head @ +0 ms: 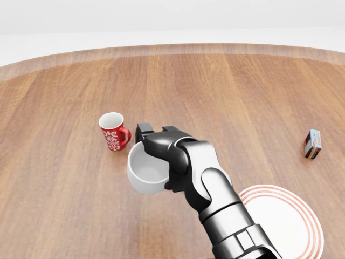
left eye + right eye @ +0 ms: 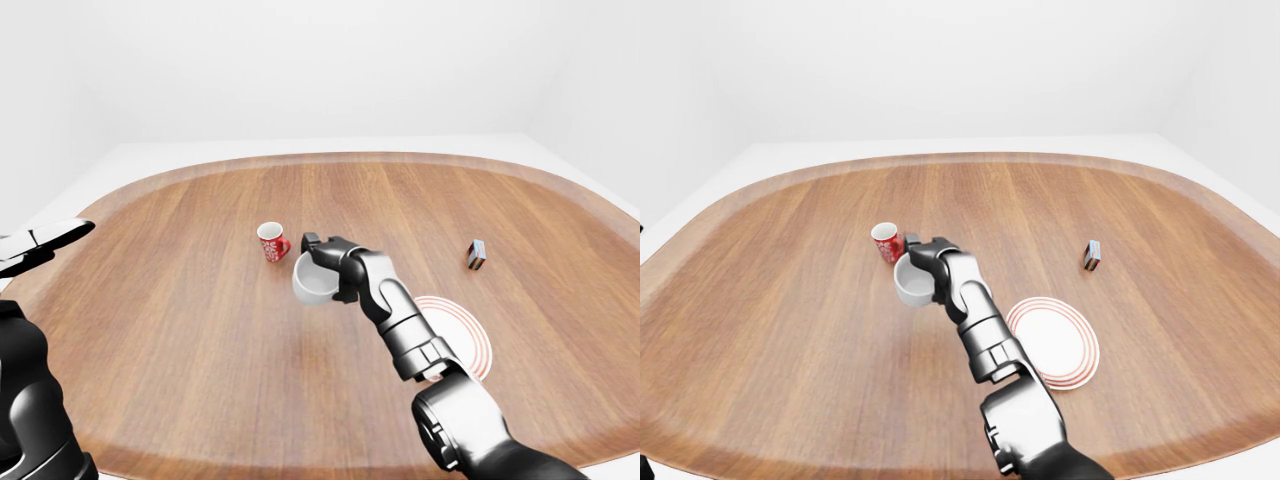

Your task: Put the white mug on the plate.

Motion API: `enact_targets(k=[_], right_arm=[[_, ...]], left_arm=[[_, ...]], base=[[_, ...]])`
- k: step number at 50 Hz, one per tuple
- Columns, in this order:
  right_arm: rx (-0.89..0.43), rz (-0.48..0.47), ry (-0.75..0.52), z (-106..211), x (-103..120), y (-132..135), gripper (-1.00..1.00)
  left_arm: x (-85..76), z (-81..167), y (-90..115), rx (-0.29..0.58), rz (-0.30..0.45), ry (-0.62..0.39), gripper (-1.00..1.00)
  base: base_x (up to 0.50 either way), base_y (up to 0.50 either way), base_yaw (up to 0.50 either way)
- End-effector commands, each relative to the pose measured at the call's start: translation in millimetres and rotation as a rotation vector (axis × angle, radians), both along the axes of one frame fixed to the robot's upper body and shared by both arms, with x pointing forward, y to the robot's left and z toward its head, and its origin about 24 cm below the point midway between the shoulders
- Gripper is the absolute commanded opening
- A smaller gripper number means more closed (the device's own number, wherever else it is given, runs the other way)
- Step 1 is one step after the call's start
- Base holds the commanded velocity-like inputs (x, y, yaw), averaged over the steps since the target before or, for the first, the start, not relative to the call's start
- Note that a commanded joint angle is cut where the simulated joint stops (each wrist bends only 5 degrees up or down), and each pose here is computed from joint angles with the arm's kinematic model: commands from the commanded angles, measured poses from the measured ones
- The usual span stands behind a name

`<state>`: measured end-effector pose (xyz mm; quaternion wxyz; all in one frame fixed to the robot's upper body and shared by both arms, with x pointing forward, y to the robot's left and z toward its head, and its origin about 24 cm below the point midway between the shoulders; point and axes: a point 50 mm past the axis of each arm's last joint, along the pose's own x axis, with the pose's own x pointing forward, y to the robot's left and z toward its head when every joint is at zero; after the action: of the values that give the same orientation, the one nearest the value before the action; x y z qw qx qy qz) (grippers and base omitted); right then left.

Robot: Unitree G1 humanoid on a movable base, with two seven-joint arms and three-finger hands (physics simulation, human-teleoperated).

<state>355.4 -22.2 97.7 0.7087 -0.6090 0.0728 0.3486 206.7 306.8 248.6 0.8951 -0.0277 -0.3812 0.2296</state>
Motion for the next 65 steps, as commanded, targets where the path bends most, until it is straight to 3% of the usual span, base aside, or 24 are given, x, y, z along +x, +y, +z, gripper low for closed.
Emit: enact_targets(k=[1, 6, 14, 24, 31, 40, 54, 65], right_arm=[[-0.209, -0.222, -0.3, 54, 11, -88, -1.0], [-0.268, -0.341, -0.335, 58, 5, -131, -1.0], [-0.282, -0.5, -0.247, 42, -6, -199, -1.0], [-0.296, -0.589, -0.094, 5, -28, -243, -1.0], [-0.236, -0.62, -0.02, -10, -36, -256, -1.0], [-0.177, -0.646, 0.171, -48, -40, -264, -1.0], [-0.069, -0.763, 0.162, -72, -26, -270, -1.0], [-0.084, -0.776, 0.17, -79, -28, -271, -1.0]], left_arm=[[8.7, -9, 9, -0.043, 0.027, 0.044, 1.0], [9.1, -9, 8, -0.043, 0.025, 0.044, 1.0], [10.6, -10, 8, -0.043, 0.025, 0.052, 1.0], [10.6, -10, 7, -0.042, 0.025, 0.05, 1.0], [10.6, -10, 8, -0.042, 0.025, 0.051, 1.0], [9.9, -10, 8, -0.041, 0.025, 0.049, 1.0], [8.2, -8, 7, -0.036, 0.025, 0.039, 1.0], [8.2, -8, 7, -0.037, 0.025, 0.04, 1.0]], base=[[0.0, 0.0, 0.0], [0.0, 0.0, 0.0], [0.0, 0.0, 0.0], [0.0, 0.0, 0.0], [0.0, 0.0, 0.0], [0.0, 0.0, 0.0], [0.0, 0.0, 0.0], [0.0, 0.0, 0.0]])
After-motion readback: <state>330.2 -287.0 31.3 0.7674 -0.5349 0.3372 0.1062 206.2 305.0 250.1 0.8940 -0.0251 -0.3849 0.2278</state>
